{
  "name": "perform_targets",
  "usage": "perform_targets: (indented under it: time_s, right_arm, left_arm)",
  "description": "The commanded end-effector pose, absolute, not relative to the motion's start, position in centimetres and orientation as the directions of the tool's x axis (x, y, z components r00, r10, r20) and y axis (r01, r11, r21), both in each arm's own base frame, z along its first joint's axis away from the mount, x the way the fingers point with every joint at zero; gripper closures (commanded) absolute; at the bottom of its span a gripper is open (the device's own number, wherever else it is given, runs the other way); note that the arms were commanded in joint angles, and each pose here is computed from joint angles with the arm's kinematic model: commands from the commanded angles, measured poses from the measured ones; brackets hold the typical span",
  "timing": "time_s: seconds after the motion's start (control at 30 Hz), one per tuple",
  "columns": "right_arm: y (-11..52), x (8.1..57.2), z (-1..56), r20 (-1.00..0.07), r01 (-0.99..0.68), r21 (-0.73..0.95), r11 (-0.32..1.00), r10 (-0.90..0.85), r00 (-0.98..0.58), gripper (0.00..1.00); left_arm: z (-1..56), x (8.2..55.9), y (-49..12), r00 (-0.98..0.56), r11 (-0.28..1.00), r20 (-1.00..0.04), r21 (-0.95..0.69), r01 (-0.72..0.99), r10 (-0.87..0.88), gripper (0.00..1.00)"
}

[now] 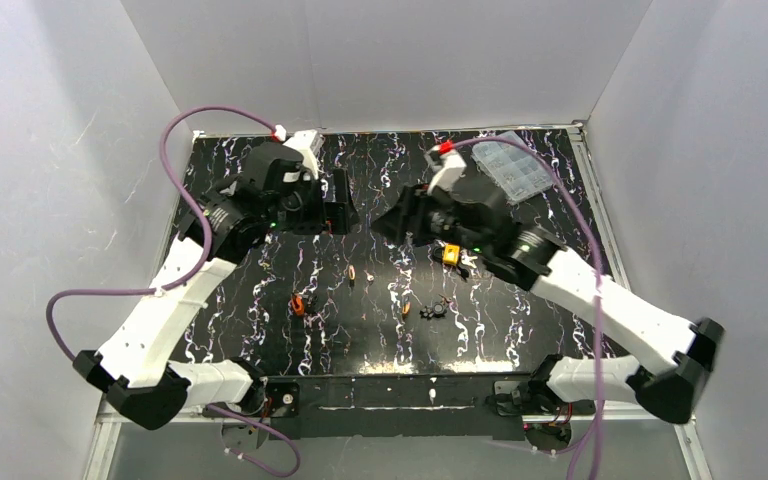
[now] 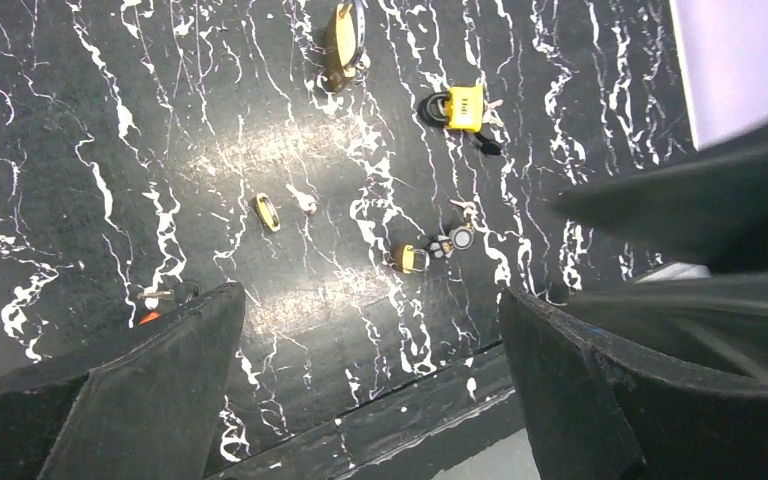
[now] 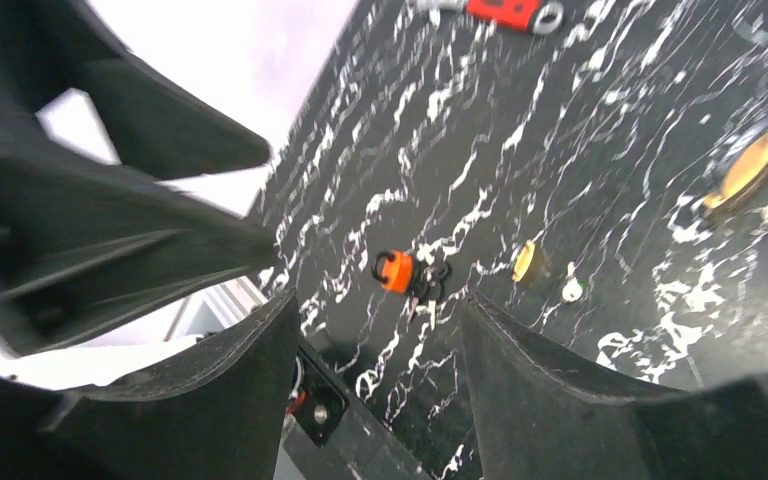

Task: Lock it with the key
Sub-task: Reset both arms

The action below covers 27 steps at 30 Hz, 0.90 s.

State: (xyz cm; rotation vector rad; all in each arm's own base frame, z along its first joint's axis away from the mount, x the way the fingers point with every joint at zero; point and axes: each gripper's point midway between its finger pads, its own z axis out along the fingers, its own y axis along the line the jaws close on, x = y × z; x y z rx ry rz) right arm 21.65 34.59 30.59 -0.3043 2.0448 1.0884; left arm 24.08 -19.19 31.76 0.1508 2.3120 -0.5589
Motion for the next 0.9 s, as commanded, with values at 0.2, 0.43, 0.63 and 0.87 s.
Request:
perform_targets:
  time_s: [0.2,0.43,0.63,0.87]
  right_arm:
    - [25.7,21.3,35.3,-0.831,-0.503,0.521,0.690,0.275,-0.484,0.30]
    - [24.5,20.3,36.1,-0.837,-0.517,0.518,0.681,0.280,-0.470,0.29]
    - [24.0,19.9,36.3,-0.844,-0.525,0.506,0.684,0.269,-0.463,0.29]
    - [24.0,20.1,36.8,-0.853,-0.533,0.495,0.686,0.268,-0.448,0.28]
  left_arm:
    - [33.0,25.7,-18.1,-0.653,0.948,-0.757,-0.183,0.260,0.033,0.02]
    - [33.6,26.1,-18.6,-0.618,0.935,-0.785,-0.185,0.302,0.044,0.02]
    - [33.6,26.3,-18.2,-0.604,0.941,-0.794,-0.154,0.301,0.063,0.02]
    - [33.1,26.4,-17.9,-0.610,0.947,-0.788,-0.128,0.295,0.084,0.02]
